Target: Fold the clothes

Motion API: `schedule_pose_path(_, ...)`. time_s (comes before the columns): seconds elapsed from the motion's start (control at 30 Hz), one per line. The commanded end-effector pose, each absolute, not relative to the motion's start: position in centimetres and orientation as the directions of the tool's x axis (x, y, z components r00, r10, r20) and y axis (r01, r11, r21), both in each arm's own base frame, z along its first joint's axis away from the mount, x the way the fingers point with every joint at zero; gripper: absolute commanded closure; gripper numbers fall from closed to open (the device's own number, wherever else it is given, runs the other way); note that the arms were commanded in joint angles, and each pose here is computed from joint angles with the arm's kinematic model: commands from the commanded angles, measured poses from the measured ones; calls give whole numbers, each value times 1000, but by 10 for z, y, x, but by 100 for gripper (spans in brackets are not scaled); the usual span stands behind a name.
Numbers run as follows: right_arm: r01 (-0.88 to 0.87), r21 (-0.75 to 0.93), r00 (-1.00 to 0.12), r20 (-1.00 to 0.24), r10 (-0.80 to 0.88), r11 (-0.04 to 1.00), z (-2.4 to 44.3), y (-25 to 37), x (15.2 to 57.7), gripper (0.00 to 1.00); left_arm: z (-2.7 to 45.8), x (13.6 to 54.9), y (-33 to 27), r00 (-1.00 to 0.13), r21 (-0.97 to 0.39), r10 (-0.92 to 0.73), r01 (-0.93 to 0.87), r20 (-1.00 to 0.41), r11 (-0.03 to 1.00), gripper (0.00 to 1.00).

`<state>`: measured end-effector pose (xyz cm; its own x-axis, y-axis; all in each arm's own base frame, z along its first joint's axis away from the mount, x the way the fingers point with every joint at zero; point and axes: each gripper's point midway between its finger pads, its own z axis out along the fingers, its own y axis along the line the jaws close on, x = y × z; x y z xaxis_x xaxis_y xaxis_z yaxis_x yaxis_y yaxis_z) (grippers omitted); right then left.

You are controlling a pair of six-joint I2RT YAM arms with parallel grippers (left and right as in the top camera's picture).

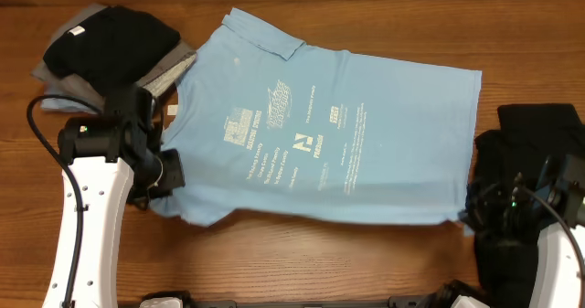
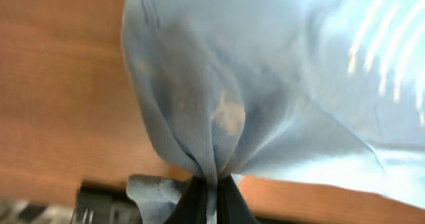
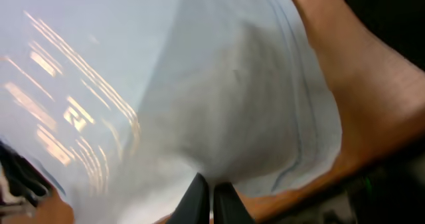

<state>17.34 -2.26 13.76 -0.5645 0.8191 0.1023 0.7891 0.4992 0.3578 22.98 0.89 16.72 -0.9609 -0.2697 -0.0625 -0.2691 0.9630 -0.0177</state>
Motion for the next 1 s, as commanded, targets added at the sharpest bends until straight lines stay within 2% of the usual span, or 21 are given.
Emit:
schedule_pose_path(0.0, 779, 412, -555, 104, 825, 472, 140, -27, 200, 96, 175, 257, 11, -953, -30, -249, -247, -173, 969, 95)
schedule_pose_path(0.23, 750, 515, -567, 178, 804, 415, 127, -24, 240, 96, 168, 287, 2, -956, -58, -185, -177, -229, 983, 96)
schedule_pose_path(0.53, 701, 584, -546, 72, 835, 409, 120, -48, 286, 96, 154, 340, -14, -937, -91, -102, -75, -333, 993, 96)
schedule_pose_path(0.97, 677, 612, -509, -11, 861, 409, 122, -65, 309, 96, 123, 377, -24, -935, -81, -46, -19, -352, 997, 96)
